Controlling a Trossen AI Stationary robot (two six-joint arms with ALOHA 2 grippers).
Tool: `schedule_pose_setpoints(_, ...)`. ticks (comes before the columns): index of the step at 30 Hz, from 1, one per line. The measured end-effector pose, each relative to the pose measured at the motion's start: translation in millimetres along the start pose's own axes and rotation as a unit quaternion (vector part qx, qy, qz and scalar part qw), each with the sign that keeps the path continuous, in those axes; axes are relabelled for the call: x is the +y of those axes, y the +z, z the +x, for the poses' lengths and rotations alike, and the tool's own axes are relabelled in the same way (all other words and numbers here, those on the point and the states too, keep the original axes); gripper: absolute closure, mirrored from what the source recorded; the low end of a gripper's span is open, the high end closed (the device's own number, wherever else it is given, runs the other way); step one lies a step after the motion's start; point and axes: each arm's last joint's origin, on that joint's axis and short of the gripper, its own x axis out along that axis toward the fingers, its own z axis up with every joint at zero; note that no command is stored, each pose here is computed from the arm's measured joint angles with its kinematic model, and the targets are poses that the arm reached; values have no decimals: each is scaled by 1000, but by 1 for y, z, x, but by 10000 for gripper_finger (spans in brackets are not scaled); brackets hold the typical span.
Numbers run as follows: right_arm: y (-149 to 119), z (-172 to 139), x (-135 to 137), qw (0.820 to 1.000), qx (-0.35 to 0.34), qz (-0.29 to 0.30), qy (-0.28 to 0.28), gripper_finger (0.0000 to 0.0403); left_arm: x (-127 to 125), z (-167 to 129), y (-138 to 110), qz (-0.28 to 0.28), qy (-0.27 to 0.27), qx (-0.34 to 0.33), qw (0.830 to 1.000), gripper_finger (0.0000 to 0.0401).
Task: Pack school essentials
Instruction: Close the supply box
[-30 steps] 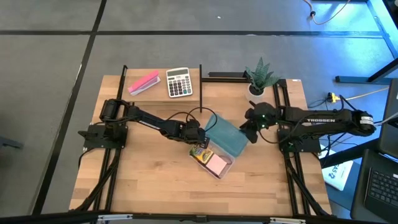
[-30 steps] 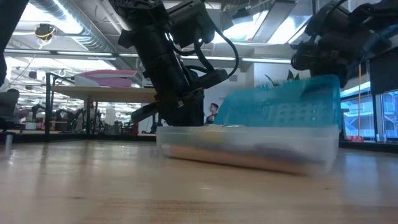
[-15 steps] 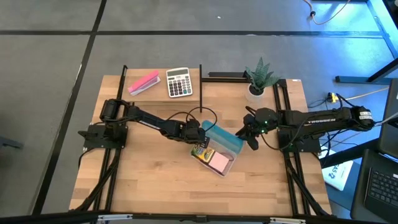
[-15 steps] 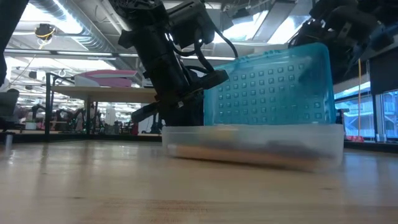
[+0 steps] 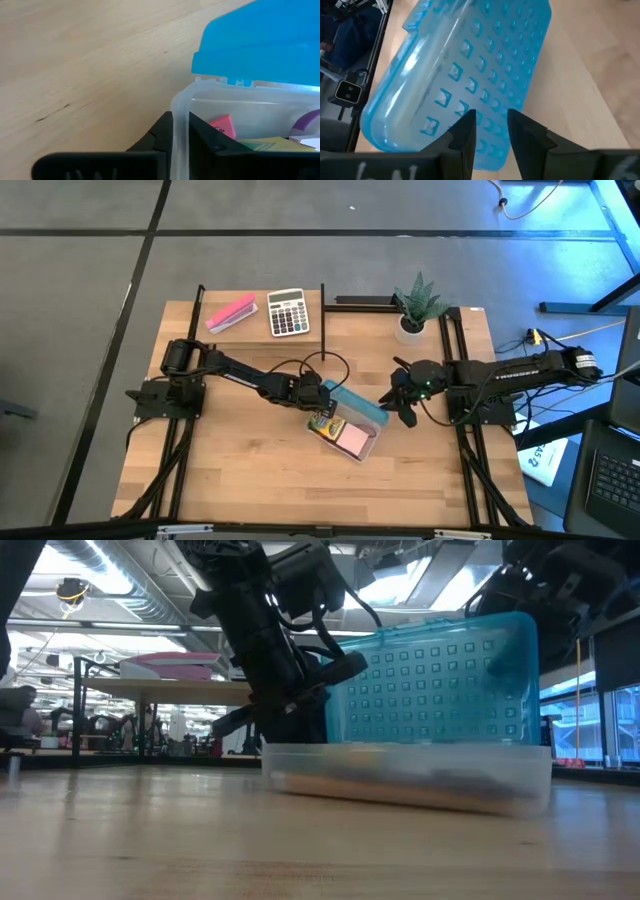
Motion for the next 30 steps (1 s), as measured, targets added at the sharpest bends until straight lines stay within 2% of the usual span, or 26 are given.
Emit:
schedule_pose_setpoints(13, -2, 6, -2, 1000, 17, 2, -6, 289, 1, 1, 0, 6, 3, 1, 1000, 288)
schedule_pose_setpoints(30, -3, 6, -2, 1000, 18, 2, -7, 289, -3, -4, -7, 27, -15, 23, 999, 284)
